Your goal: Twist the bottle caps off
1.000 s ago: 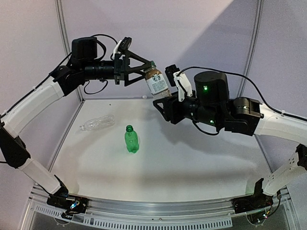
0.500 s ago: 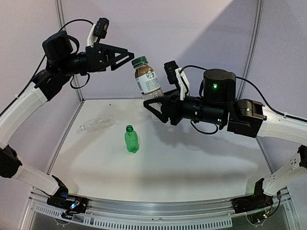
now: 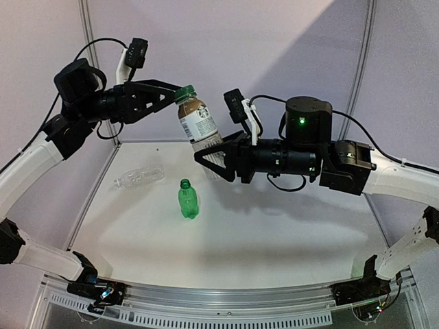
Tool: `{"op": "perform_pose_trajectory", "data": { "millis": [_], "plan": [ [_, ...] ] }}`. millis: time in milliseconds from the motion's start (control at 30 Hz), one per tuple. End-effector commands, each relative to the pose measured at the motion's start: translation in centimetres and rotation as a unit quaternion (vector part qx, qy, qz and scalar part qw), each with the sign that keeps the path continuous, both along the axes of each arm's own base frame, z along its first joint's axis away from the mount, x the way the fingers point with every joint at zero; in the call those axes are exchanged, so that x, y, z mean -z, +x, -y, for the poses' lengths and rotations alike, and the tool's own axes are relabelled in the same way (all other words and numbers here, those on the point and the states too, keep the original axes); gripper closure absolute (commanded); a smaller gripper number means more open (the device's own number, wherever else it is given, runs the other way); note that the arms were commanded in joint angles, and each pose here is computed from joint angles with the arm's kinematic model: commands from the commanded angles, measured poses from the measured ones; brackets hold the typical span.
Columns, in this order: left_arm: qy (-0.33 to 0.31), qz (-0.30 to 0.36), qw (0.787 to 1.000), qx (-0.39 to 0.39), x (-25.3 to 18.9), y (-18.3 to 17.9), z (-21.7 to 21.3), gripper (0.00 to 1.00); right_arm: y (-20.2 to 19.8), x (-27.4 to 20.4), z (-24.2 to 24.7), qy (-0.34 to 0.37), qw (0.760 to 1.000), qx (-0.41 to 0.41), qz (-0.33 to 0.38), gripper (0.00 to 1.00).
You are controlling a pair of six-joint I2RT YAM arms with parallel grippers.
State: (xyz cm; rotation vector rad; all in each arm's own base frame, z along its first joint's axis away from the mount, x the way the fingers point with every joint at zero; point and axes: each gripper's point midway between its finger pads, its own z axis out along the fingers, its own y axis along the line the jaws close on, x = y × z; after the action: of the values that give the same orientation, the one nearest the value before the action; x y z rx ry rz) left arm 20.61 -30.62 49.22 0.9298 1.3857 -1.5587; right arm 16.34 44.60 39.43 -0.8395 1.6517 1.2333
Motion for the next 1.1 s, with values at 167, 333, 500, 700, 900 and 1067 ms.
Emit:
{"op": "perform_pose_trajectory", "data": {
  "millis": [167, 333, 500, 700, 900, 1067],
  "plan": [
    [-0.005, 0.059, 0.998, -0.008, -0.9, -1.0, -0.9, 0.17, -1.8, -1.1, -1.1, 0.020, 0.998, -0.055, -0.017, 0.74],
    [-0.008, 0.071, 0.997, -0.004, -1.4, -1.3, -1.0, 0.18, -2.2, -1.1, -1.1, 0.022, 0.997, -0.068, -0.021, 0.74],
    [-0.010, 0.076, 0.997, 0.001, -1.9, -1.6, -1.1, 0.21, -2.4, -1.3, -1.1, 0.024, 0.997, -0.073, -0.022, 0.74],
    [-0.009, 0.073, 0.997, 0.003, -2.0, -1.5, -1.0, 0.28, -2.4, -1.2, -1.0, 0.021, 0.997, -0.073, -0.024, 0.74],
    [0.003, 0.051, 0.999, 0.003, -0.8, -0.8, -0.6, 0.24, -2.4, -1.6, -0.9, 0.019, 0.997, -0.071, -0.021, 0.74],
    [0.011, 0.026, 1.000, -0.006, -0.2, 0.3, -0.1, 0.19, -2.4, -1.4, -1.0, 0.013, 0.997, -0.073, -0.022, 0.74]
  ]
}}
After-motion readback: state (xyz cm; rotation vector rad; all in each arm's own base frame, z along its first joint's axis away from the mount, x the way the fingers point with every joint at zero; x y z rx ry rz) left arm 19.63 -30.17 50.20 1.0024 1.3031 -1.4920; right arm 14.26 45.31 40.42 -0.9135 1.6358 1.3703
